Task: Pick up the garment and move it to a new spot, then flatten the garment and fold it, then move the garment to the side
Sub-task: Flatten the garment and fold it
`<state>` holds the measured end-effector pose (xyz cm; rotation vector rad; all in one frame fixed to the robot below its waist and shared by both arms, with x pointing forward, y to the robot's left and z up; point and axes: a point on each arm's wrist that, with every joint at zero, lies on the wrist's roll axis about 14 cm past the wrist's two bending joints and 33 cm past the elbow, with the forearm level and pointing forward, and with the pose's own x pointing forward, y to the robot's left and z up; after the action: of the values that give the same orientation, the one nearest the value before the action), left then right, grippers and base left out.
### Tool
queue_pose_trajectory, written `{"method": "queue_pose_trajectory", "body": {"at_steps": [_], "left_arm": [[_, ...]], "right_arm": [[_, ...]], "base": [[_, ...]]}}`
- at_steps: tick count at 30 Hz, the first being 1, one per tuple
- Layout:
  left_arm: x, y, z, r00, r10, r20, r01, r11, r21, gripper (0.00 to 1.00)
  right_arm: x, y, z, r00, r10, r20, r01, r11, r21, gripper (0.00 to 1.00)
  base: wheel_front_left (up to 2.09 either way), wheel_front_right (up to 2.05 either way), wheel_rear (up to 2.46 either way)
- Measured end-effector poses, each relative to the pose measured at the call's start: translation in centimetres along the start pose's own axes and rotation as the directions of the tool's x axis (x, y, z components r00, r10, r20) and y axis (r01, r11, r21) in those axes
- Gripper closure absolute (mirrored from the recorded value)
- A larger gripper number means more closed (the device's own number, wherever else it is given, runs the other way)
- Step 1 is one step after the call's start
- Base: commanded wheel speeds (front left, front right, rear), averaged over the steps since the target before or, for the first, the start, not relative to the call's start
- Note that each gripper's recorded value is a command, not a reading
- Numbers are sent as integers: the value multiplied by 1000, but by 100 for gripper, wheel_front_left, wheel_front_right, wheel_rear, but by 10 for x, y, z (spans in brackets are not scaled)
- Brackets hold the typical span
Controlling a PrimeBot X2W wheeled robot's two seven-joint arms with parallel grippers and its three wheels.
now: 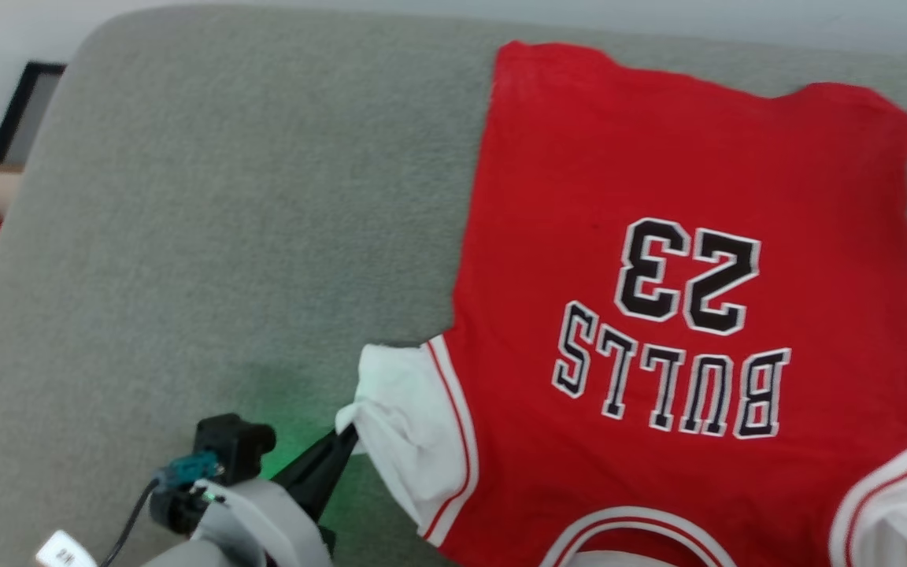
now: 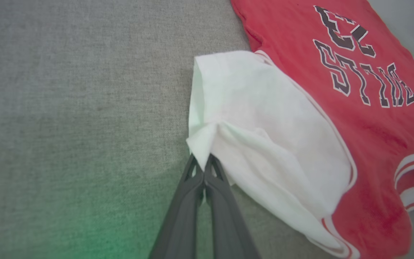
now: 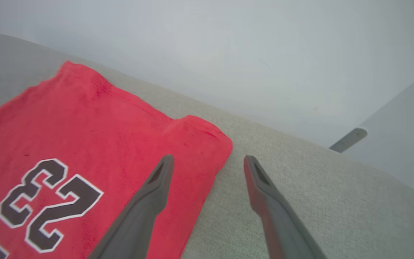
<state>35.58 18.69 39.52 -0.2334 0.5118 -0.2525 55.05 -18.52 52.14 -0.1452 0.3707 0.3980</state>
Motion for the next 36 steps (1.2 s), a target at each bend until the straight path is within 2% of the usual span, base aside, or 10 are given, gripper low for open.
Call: {"method": "queue_pose_trajectory", "body": {"at_steps": [7, 13, 17, 18, 19, 22, 27, 32, 36], "left_arm": [[5, 4, -4, 1000, 9, -6, -9, 1000, -19, 100], [10, 11, -10, 999, 24, -21, -25, 999, -40, 100], [12, 15, -15, 999, 30, -29, -32, 998, -53, 100], [13, 16, -16, 999, 34, -31, -35, 998, -55, 100], [13, 16, -17, 999, 35, -33, -37, 998, -60, 100], [14, 19, -20, 998, 44, -37, -47, 996, -70, 100], [16, 22, -21, 998, 46, -37, -49, 996, -80, 100], [19, 24, -19, 998, 47, -29, -49, 996, -74, 100], [18, 25, -16, 999, 49, -22, -50, 996, -69, 100]], "right_arm": [[65, -16, -33, 973, -48, -226, 61, 997, 52, 0], [100, -24, -78, 903, -67, -425, 124, 986, 108, 0], [117, -16, -100, 859, -33, -511, 137, 976, 168, 0], [120, -14, -103, 847, -28, -531, 136, 977, 166, 22], [124, -12, -106, 840, -26, -542, 132, 979, 158, 100], [131, -4, -111, 823, -13, -568, 104, 986, 129, 100], [136, 1, -111, 833, 2, -553, 81, 989, 125, 100], [126, -3, -107, 837, -3, -547, 80, 990, 117, 100], [108, 0, -108, 833, -1, -554, 38, 998, 56, 100]], "base": [[0, 0, 0], [0, 0, 0], [0, 0, 0], [0, 0, 0], [0, 0, 0], [0, 0, 0], [0, 0, 0], [0, 0, 0], [0, 0, 0]]}}
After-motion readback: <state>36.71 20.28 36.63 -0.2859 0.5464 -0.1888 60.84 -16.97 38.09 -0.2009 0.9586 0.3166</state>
